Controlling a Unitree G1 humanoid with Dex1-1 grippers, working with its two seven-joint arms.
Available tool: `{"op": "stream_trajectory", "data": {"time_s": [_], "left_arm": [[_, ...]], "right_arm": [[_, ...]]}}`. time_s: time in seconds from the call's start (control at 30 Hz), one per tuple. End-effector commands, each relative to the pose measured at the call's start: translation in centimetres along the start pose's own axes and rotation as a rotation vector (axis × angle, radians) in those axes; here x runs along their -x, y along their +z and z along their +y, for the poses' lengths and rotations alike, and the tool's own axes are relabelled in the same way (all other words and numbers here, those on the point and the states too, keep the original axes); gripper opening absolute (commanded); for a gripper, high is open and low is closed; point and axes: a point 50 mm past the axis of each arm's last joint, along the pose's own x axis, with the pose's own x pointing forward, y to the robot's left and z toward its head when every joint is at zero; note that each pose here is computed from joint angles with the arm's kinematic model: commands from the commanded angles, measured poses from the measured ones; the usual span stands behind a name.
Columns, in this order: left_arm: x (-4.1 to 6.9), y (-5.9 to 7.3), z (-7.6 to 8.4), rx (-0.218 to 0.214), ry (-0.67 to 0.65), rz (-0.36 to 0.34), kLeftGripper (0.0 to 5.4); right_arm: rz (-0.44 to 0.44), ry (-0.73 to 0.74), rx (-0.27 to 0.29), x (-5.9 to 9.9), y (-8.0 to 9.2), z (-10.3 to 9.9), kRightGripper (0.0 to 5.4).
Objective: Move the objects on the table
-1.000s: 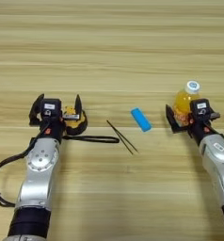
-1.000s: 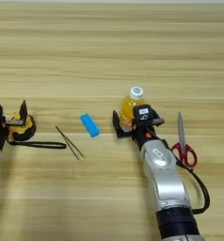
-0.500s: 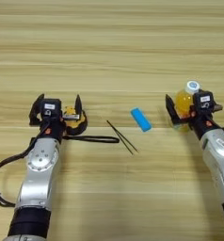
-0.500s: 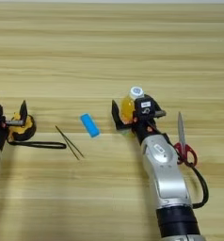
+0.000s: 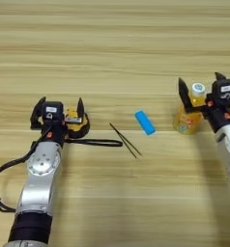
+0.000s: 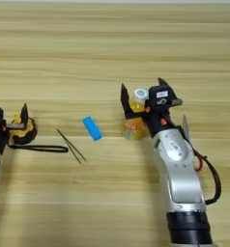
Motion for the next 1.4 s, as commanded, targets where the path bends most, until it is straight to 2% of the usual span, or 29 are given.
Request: {"op": "stream_trajectory", "data": {"time_s": [0.03, 0.13, 0.33, 0.63, 0.8, 1.0, 1.4], "left_arm": [[-0.2, 0.1, 0.0, -0.008, -0.003, 0.000, 5.40], [-0.2, 0.1, 0.0, -0.007, -0.003, 0.000, 5.40], [-0.1, 0.1, 0.0, -0.007, -0.003, -0.001, 5.40], [-0.1, 0.2, 0.0, -0.005, -0.004, -0.003, 5.40], [-0.2, 0.3, 0.0, -0.004, -0.005, -0.005, 5.40], [-0.2, 0.3, 0.0, -0.005, -0.005, -0.006, 5.40], [-0.2, 0.3, 0.0, -0.007, -0.006, -0.007, 5.40]], "right_arm": [[-0.015, -0.033, 0.016, 1.0, 1.3, -1.3, 5.39], [-0.016, -0.061, 0.039, 1.8, 1.8, -2.3, 5.39], [0.029, -0.136, 0.070, 3.7, 1.9, -4.3, 5.39], [0.156, -0.219, 0.089, 6.5, 0.8, -6.1, 5.39], [0.287, -0.195, 0.092, 7.9, -0.9, -5.7, 5.39], [0.404, -0.203, 0.046, 9.0, -3.3, -5.6, 5.39], [0.512, -0.255, 0.063, 9.8, -5.4, -6.0, 5.39]]}}
